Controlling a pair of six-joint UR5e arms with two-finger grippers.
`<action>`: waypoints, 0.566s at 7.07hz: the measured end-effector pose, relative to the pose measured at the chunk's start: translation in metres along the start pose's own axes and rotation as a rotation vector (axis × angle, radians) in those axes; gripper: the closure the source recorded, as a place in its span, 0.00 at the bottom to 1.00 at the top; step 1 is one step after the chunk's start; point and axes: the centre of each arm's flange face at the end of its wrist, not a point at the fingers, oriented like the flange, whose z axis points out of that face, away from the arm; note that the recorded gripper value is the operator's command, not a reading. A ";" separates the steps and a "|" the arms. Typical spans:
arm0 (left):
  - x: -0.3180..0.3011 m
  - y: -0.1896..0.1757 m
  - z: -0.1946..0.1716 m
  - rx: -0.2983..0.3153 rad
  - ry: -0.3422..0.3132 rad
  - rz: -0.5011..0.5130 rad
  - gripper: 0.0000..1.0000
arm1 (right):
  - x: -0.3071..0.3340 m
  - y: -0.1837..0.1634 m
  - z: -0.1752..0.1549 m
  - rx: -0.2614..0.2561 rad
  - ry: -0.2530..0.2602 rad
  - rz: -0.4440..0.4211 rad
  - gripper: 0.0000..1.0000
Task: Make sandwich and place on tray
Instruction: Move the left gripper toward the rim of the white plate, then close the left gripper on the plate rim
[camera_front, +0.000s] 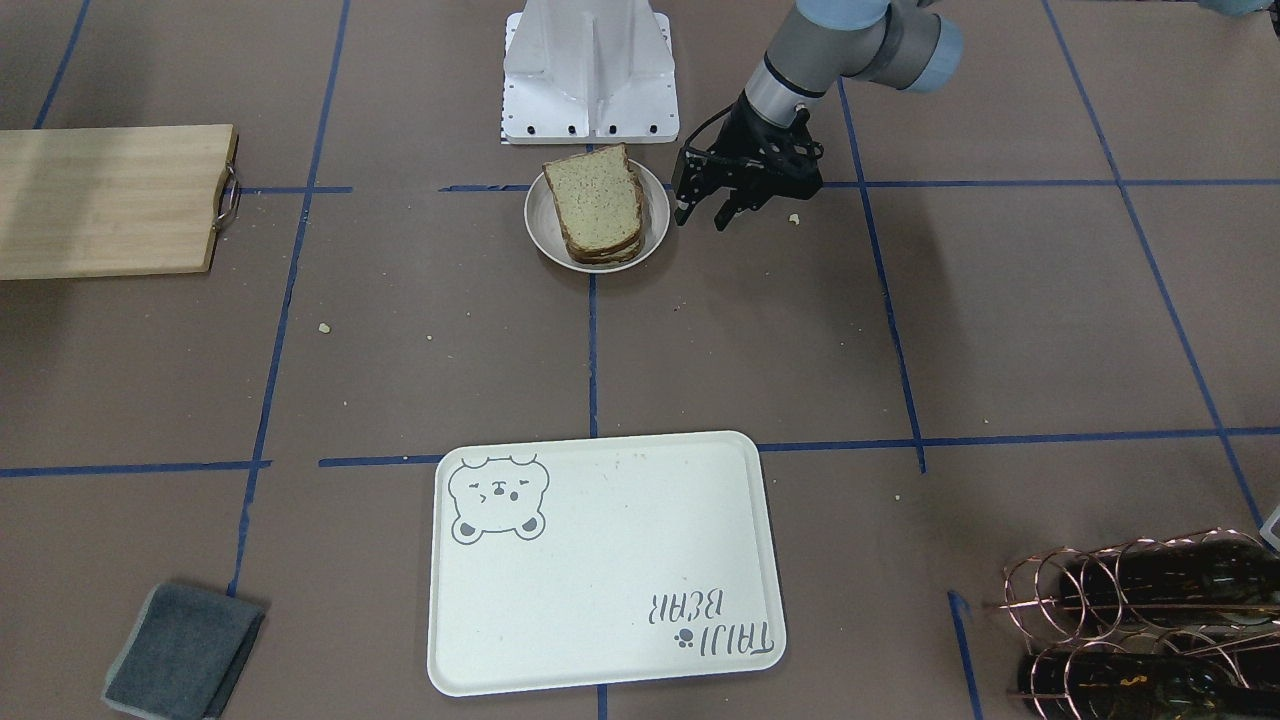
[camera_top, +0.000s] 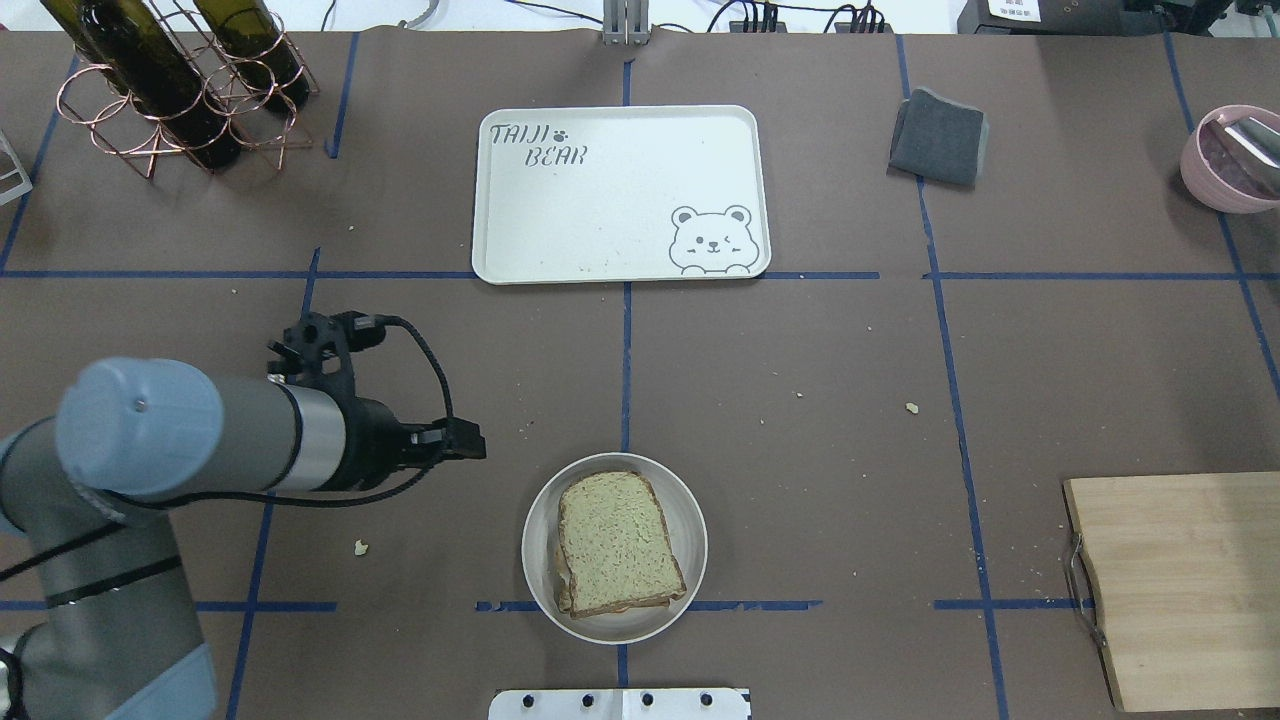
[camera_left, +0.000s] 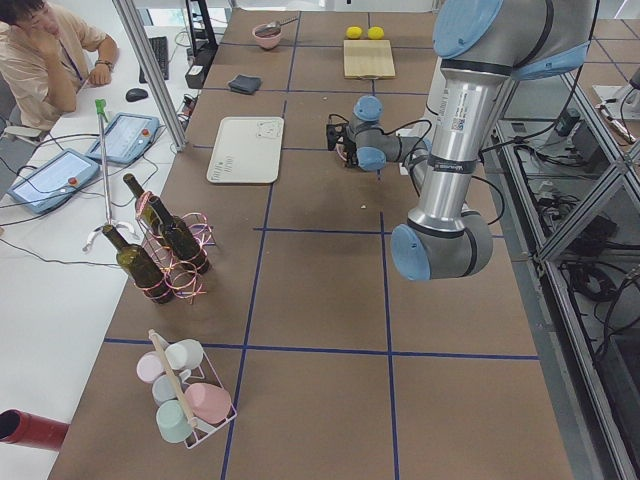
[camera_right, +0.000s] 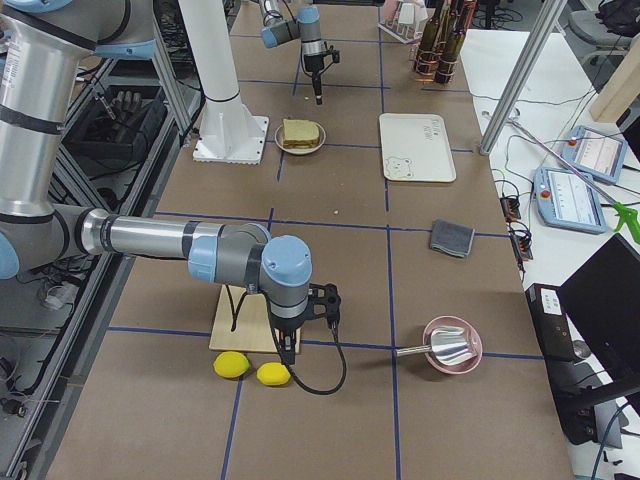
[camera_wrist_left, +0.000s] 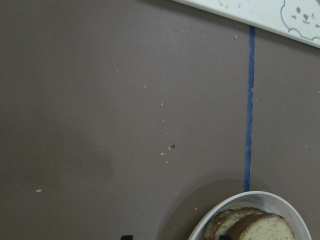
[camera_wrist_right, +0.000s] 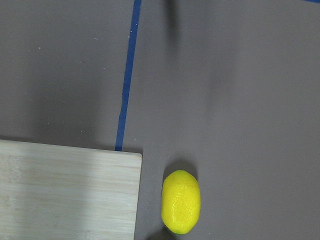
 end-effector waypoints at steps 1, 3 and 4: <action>0.004 0.017 0.016 -0.008 -0.010 -0.007 0.43 | 0.001 0.000 0.000 0.001 0.002 0.001 0.00; 0.003 0.033 0.033 -0.012 -0.028 -0.007 0.51 | 0.002 0.001 -0.002 0.005 0.005 0.005 0.00; 0.001 0.036 0.037 -0.014 -0.035 -0.006 0.61 | 0.002 0.001 -0.002 0.005 0.006 0.005 0.00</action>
